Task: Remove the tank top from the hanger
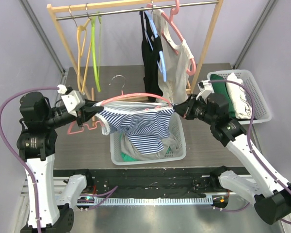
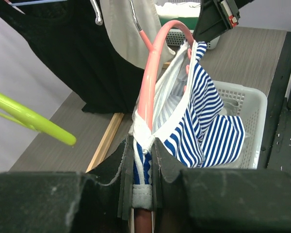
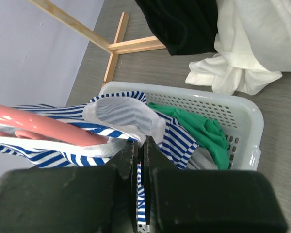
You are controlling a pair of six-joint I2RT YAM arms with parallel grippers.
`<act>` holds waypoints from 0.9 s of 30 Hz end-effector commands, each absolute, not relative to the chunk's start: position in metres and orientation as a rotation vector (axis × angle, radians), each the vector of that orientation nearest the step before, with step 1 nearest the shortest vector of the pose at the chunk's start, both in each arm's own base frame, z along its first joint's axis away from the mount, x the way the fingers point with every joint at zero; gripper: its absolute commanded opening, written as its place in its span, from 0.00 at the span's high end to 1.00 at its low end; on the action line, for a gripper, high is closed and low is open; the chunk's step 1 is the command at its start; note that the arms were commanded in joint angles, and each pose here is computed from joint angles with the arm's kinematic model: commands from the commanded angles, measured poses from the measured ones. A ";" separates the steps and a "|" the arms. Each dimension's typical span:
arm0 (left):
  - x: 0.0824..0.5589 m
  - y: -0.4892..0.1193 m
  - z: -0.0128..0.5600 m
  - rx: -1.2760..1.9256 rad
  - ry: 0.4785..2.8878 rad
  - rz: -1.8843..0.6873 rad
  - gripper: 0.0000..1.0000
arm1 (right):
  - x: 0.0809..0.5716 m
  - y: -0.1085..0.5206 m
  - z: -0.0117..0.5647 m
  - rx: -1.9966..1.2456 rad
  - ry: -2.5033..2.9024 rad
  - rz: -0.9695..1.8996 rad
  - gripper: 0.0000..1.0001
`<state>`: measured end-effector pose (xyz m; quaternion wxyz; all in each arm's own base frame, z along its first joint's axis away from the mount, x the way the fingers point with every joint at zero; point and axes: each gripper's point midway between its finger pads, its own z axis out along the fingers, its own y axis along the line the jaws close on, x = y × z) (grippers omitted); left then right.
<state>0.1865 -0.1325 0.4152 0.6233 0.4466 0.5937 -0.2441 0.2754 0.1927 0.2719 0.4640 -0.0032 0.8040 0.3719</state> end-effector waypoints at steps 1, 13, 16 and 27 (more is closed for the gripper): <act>0.181 -0.132 0.479 1.033 1.155 -0.427 1.00 | 0.276 0.171 0.255 0.049 2.016 0.814 0.99; 0.190 -0.135 0.482 0.952 1.132 -0.507 1.00 | 0.246 0.200 0.305 -0.328 1.896 0.910 0.66; 0.198 -0.134 0.472 0.969 1.140 -0.500 1.00 | 0.221 0.195 0.328 -0.452 1.850 0.903 0.38; 0.201 -0.144 0.444 1.133 1.137 -0.597 1.00 | 0.161 0.168 0.425 -0.688 1.460 0.753 0.16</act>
